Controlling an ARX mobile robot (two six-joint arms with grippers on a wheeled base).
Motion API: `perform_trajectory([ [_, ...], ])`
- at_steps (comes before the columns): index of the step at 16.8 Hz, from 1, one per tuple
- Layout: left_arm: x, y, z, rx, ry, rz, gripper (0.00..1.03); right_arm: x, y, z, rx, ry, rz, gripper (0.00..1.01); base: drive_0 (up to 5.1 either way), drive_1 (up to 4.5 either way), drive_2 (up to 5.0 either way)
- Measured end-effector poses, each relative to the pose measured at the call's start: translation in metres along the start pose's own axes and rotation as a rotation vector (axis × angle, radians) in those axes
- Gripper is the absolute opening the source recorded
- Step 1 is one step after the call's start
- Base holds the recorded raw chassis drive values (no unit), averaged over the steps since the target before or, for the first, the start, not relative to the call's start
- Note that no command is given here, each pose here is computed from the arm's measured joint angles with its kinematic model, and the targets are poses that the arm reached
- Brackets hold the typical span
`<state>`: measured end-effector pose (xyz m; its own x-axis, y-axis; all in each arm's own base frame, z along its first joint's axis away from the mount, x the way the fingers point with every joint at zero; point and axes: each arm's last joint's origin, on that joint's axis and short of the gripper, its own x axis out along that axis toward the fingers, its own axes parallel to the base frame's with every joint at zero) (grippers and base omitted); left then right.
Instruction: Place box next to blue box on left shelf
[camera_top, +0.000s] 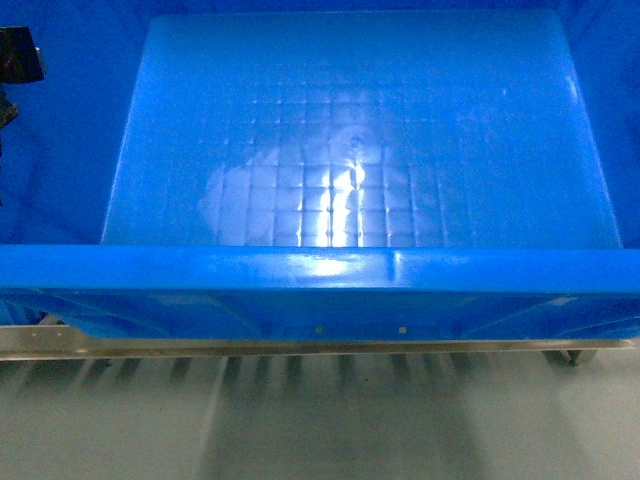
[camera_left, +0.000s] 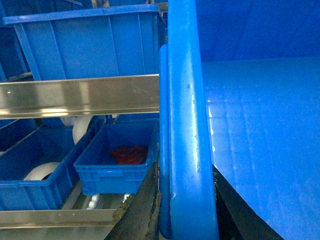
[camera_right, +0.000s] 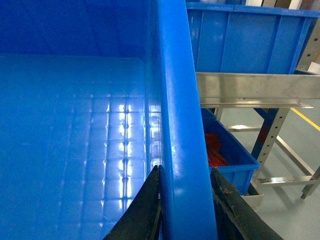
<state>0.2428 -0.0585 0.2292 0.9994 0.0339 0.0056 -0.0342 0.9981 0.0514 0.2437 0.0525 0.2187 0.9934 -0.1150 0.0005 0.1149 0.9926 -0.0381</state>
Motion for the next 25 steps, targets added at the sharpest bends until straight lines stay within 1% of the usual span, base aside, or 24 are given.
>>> perform_trajectory([
  [19, 0.0000, 0.0000, -0.0007, 0.002, 0.007, 0.001, 0.17, 0.0000, 0.0000, -0.0004, -0.002, 0.004, 0.000, 0.21, 0.0, 0.00, 0.0],
  [25, -0.0001, 0.0000, -0.0016, 0.004, 0.014, 0.000, 0.17, -0.0003, 0.0000, -0.0015, -0.007, 0.010, 0.000, 0.21, 0.0, 0.00, 0.0],
])
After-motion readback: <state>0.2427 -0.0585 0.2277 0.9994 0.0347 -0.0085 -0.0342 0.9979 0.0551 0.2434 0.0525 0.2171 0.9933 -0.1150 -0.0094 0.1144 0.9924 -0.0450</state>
